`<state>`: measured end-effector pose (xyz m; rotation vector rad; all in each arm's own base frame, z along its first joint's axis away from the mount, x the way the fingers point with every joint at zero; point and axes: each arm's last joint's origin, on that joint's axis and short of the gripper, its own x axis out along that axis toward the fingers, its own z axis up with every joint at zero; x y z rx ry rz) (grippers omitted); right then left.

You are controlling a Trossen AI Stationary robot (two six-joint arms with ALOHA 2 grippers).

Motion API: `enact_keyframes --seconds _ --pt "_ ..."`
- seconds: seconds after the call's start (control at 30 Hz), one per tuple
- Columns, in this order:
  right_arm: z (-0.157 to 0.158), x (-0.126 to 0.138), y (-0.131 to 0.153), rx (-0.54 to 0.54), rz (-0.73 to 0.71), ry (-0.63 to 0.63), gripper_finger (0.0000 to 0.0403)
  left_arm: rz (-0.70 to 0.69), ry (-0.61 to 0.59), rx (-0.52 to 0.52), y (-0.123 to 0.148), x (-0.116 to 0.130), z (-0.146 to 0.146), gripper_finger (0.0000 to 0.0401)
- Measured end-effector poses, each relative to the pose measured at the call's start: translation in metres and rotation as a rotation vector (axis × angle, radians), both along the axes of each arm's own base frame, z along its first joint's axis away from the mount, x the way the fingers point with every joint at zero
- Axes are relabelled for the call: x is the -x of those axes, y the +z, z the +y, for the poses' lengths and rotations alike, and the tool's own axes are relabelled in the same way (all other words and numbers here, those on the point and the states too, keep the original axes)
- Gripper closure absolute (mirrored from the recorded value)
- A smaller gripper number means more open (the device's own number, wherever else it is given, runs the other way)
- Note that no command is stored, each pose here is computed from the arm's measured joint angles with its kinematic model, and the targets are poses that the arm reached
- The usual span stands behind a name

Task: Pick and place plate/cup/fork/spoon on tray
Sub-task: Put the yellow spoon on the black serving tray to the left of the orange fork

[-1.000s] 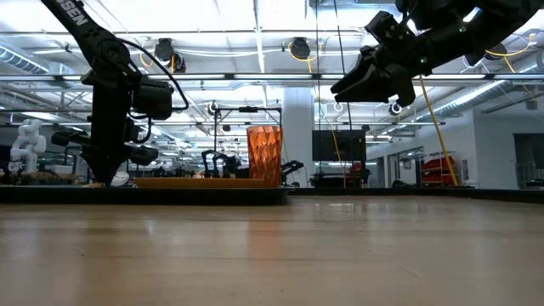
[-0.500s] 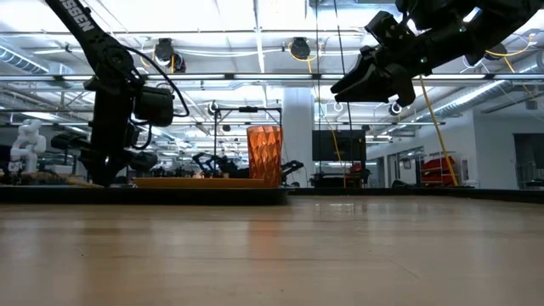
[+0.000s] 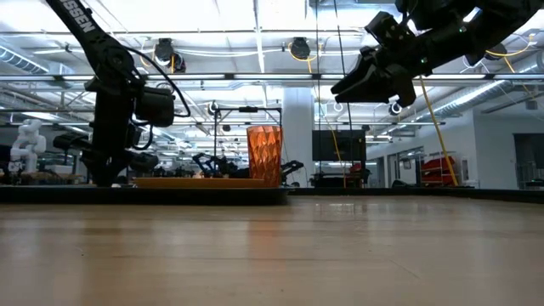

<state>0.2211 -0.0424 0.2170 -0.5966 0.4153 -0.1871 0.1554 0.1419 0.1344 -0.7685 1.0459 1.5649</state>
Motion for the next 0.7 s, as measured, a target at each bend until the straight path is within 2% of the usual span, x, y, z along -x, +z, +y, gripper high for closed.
enact_keyframes --seconds 0.2,0.37,0.7 --pt "0.000 0.000 0.000 -0.007 0.001 -0.002 0.0200 -0.058 -0.042 0.016 0.006 -0.004 -0.005 0.0348" --pt "0.001 0.000 0.000 -0.007 0.001 0.002 0.0200 -0.130 -0.099 0.078 0.007 -0.012 -0.011 0.0348" --pt "0.001 0.000 0.000 -0.003 0.002 0.004 0.0200 -0.144 -0.062 0.098 0.004 -0.012 -0.017 0.0348"
